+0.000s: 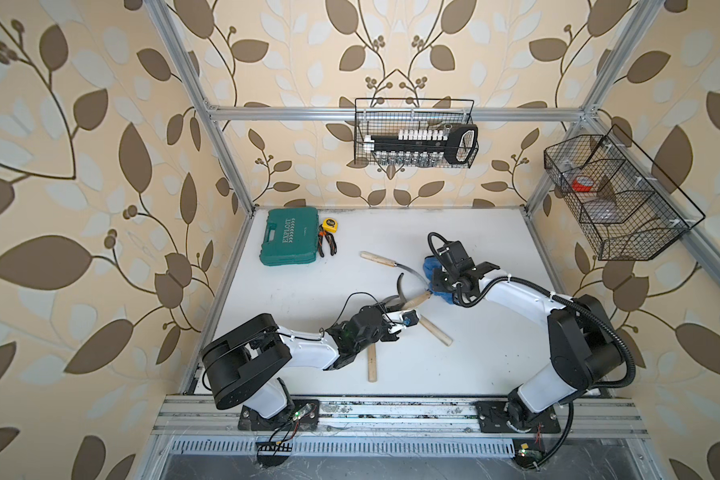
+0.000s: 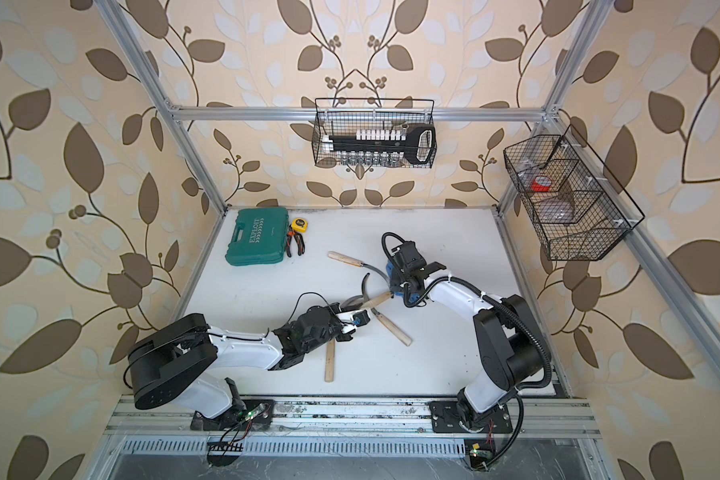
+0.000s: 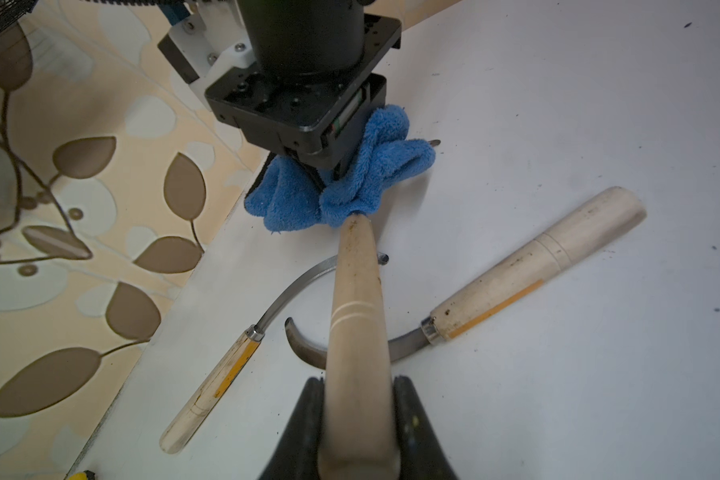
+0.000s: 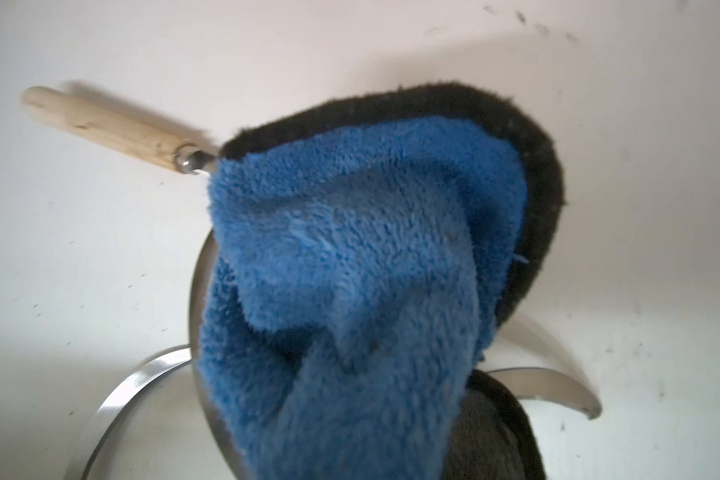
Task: Wipe small sickles with rags
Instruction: Wipe the small sickle.
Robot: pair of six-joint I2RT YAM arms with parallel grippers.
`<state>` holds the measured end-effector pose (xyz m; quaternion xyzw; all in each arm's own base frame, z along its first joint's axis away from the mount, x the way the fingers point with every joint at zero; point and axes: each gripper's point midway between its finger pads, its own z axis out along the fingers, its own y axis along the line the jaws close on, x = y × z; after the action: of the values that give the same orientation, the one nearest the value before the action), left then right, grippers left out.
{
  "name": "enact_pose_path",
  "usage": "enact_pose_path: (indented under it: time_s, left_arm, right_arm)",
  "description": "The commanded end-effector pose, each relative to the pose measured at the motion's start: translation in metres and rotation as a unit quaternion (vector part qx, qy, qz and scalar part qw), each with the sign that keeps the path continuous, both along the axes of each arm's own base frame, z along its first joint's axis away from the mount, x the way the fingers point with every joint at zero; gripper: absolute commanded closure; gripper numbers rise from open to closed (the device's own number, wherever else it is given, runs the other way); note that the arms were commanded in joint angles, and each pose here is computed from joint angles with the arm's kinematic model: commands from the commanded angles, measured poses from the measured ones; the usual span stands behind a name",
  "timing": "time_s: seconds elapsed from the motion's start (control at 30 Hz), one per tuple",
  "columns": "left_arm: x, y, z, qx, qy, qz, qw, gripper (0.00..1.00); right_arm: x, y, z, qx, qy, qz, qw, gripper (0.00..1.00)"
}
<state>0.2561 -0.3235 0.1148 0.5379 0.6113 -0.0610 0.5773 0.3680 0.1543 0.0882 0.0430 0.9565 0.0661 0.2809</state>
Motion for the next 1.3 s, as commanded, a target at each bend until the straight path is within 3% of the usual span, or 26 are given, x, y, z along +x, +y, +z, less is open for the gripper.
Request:
enact_pose_path:
  time_s: [0.0, 0.37, 0.5, 0.73, 1.03, 1.27]
  left_arm:
    - [0.005, -0.004, 0.019, -0.022, -0.039, 0.005, 0.999, 1.0]
    - [0.005, 0.004, 0.028, -0.036, -0.049, 0.02, 0.998, 1.0]
    - [0.002, 0.005, 0.033, -0.044, -0.05, 0.014, 0.998, 1.0]
    - [-0.001, 0.006, 0.036, -0.049, -0.049, 0.011, 0.998, 1.0]
    - [0.0, 0.006, 0.036, -0.049, -0.049, 0.012, 0.998, 1.0]
    - [-0.003, 0.009, 0.043, -0.057, -0.052, 0.012, 0.997, 1.0]
  right_arm:
    - [-0.005, 0.008, 0.012, 0.007, -0.016, 0.01, 1.0, 1.0]
    - [-0.003, -0.097, -0.034, -0.05, 0.04, -0.137, 0.989, 1.0]
    - [-0.007, -0.114, -0.036, -0.051, 0.046, -0.161, 0.985, 1.0]
    - [0.002, -0.083, -0.019, -0.02, 0.027, -0.12, 0.992, 1.0]
    - [-0.004, 0.013, 0.026, 0.005, -0.028, -0.013, 1.0, 1.0]
    - [-0.002, -0.017, 0.005, -0.008, -0.01, -0.046, 0.999, 1.0]
